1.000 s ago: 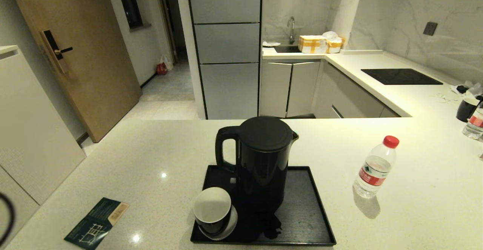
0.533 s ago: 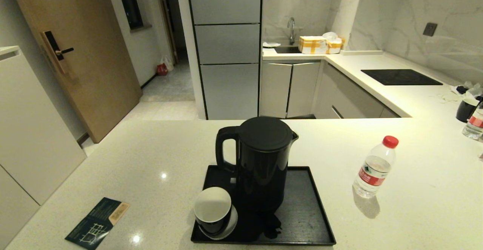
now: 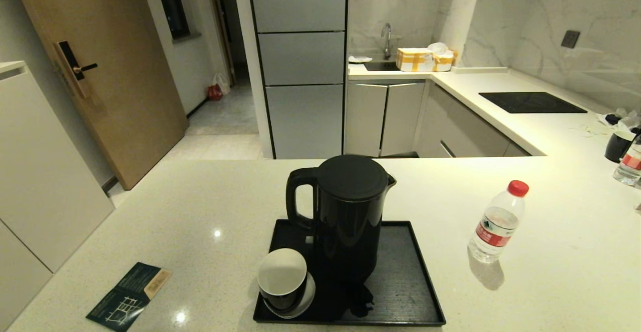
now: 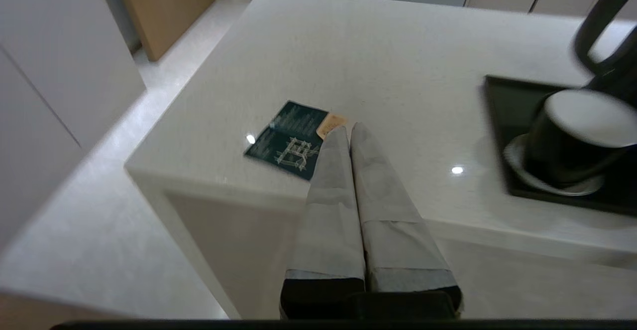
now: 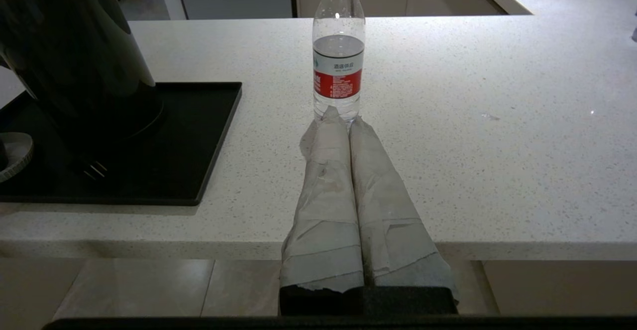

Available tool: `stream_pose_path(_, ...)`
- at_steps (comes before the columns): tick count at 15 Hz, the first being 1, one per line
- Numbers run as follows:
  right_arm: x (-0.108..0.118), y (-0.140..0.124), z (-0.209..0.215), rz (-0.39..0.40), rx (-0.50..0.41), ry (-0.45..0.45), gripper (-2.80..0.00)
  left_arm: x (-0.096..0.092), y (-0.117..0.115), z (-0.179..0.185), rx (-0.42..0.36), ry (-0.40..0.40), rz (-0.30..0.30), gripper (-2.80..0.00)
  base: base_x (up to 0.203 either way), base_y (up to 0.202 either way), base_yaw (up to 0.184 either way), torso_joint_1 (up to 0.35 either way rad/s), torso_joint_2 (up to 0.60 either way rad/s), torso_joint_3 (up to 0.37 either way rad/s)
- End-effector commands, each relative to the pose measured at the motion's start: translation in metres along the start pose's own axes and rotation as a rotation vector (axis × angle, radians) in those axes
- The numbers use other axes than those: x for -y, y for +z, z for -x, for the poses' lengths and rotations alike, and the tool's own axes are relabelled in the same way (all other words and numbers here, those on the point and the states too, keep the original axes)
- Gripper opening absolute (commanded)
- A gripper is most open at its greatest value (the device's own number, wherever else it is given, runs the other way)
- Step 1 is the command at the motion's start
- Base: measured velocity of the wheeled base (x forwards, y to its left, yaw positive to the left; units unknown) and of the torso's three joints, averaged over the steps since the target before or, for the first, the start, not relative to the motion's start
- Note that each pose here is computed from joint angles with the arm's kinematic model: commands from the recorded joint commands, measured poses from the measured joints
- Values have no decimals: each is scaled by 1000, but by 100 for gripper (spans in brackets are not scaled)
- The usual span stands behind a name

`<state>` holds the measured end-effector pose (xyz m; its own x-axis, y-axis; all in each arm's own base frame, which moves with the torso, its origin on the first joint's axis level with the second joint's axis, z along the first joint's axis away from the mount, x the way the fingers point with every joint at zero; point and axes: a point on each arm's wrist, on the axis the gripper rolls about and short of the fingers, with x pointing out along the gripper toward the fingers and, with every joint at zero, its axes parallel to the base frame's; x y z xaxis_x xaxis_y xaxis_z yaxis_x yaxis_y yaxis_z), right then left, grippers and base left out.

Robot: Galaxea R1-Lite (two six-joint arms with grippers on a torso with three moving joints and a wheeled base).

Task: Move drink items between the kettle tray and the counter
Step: Return the bottled water to its original position

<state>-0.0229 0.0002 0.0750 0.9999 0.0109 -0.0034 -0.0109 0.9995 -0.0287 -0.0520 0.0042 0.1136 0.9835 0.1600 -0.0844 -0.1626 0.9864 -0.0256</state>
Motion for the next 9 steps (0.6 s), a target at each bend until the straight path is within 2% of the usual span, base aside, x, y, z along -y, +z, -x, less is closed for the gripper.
stream_pose_path(1, 0, 0, 0, 0, -1, 1, -280, 4, -18, -26, 171, -6, -88, -280, 0, 0, 0, 0, 0, 0)
stream_pose_path(2, 0, 0, 0, 0, -1, 0, -280, 5, -21, -29, 216, -46, -100, -280, 0, 0, 0, 0, 0, 0)
stream_pose_path(3, 0, 0, 0, 0, -1, 0, -280, 6, -22, -29, 222, -91, -96, -280, 0, 0, 0, 0, 0, 0)
stream_pose_path(5, 0, 0, 0, 0, -1, 0, -280, 8, -36, -31, 80, -164, -98, -280, 0, 0, 0, 0, 0, 0)
stream_pose_path(7, 0, 0, 0, 0, -1, 1, -280, 8, -36, -31, 83, -176, -110, -280, 0, 0, 0, 0, 0, 0)
stream_pose_path(9, 0, 0, 0, 0, -1, 1, -280, 8, -36, -31, 84, -170, -83, -280, 0, 0, 0, 0, 0, 0)
